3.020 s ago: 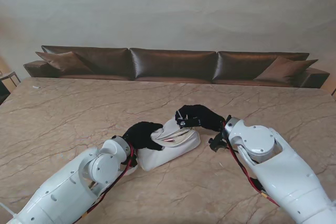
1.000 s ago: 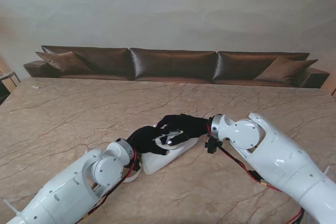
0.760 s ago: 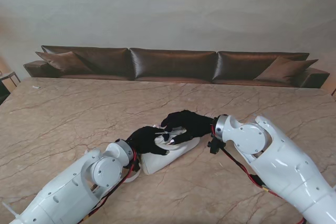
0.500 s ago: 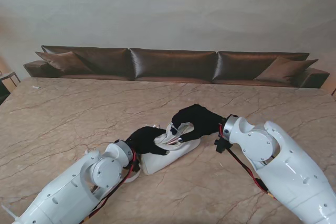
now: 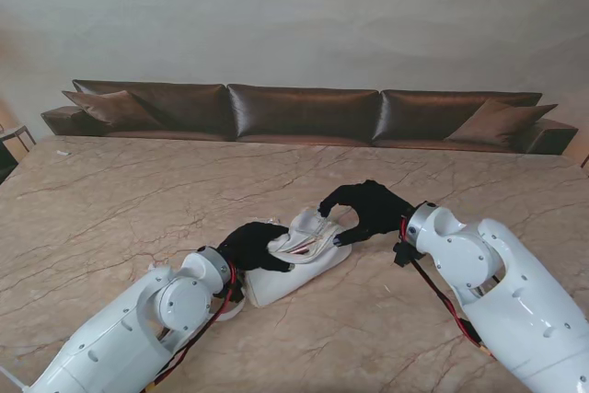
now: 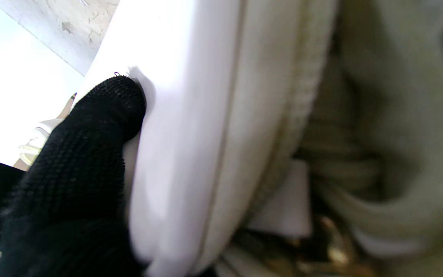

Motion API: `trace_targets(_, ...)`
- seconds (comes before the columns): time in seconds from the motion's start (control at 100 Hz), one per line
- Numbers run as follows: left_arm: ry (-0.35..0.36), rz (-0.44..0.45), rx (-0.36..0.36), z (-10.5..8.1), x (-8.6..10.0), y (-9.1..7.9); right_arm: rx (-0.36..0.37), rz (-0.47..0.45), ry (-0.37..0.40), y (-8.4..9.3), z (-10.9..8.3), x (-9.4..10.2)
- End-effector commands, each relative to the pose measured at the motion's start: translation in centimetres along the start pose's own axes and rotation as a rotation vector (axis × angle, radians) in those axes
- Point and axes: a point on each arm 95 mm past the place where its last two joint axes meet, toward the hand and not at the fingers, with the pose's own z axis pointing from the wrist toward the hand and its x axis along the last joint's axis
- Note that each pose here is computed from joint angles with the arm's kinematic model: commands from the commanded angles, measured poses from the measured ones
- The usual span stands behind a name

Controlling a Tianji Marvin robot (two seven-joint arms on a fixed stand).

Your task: Pack the cosmetics bag

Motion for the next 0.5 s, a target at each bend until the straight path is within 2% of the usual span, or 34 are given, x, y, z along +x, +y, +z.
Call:
trace_targets(0.0,-0.024,-0.011,-0.038,-0.6,-0.6,1.5,0.028,0.014,-0.013,-0.8,-0.3,-0.7)
trace_targets(0.23,-0.013,-0.013,-0.04,-0.6,-0.6,1.6,0.059,0.044,0.003,-2.6,-0.1,-2.0)
trace_targets(0.49,0.008,0.0,-0.051,-0.6,-0.5,1.5,0.097,0.121,0.047,-4.7,2.1,-3.0)
